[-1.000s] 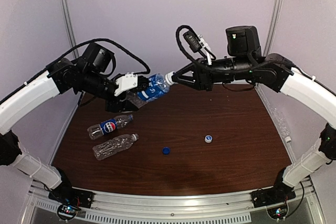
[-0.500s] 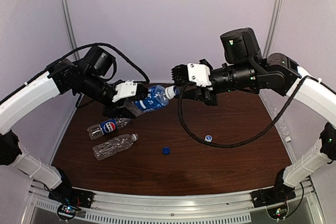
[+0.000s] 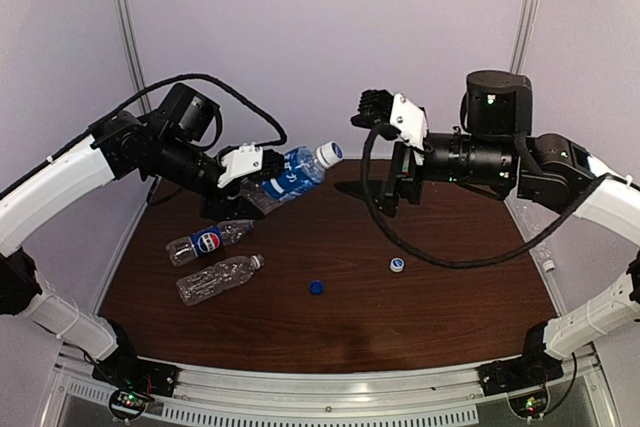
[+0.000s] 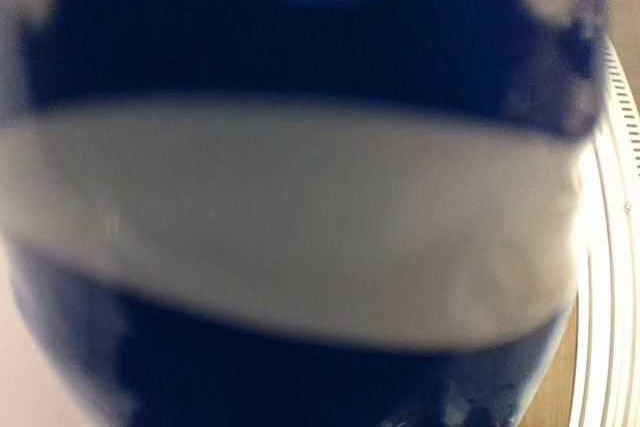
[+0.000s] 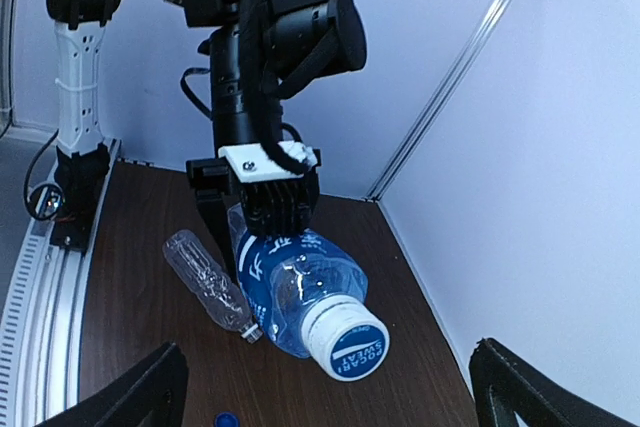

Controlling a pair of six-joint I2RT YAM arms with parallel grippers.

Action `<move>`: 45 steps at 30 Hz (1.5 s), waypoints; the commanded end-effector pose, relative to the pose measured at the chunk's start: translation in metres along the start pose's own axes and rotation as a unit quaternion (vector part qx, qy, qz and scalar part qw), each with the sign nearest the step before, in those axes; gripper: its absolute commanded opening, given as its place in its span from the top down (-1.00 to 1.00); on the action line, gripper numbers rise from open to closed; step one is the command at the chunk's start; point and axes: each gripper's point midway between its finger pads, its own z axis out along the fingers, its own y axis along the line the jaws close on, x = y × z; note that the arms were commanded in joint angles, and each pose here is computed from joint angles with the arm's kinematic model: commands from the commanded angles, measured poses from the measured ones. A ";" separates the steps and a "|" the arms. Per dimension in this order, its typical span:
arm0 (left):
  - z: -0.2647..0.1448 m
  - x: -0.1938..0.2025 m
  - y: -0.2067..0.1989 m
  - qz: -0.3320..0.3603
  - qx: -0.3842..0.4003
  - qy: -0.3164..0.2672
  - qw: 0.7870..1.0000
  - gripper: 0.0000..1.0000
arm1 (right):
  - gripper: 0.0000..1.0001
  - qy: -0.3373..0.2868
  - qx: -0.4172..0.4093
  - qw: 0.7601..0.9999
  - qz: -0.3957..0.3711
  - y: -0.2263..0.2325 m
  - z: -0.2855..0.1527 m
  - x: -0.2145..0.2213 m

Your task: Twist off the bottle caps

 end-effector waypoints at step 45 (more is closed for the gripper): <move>-0.002 -0.008 0.012 -0.005 -0.025 -0.016 1.000 0.18 | 0.53 -0.003 0.017 0.872 0.489 -0.028 0.028 0.008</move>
